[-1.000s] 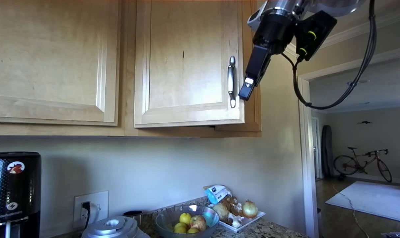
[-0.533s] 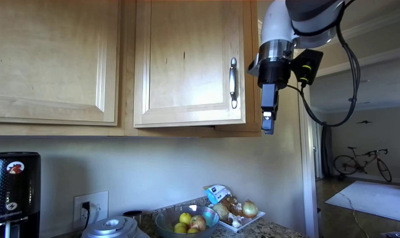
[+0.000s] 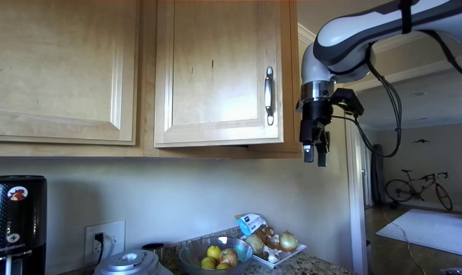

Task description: Open the top left cabinet door

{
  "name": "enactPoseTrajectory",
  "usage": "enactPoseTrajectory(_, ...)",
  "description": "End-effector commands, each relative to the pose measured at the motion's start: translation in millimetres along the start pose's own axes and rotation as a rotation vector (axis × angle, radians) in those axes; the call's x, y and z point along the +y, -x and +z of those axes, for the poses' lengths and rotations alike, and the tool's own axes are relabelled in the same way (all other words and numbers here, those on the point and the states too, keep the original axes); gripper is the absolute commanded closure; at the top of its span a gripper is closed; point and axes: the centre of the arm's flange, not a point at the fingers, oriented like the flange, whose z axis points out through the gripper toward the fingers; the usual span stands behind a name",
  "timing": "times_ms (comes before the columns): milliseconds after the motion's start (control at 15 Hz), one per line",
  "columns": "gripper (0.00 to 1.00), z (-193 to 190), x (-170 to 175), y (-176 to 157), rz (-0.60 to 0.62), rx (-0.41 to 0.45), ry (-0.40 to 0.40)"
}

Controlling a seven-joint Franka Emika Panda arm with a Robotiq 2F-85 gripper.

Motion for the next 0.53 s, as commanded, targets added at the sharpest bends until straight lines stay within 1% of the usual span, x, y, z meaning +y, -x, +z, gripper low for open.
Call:
enactPoseTrajectory(0, 0.0, -11, 4, -35, 0.005, 0.076, -0.002)
enactPoseTrajectory(267, 0.0, -20, -5, -85, -0.03, 0.153, -0.002)
enactPoseTrajectory(467, 0.0, -26, -10, -112, -0.044, 0.187, -0.011)
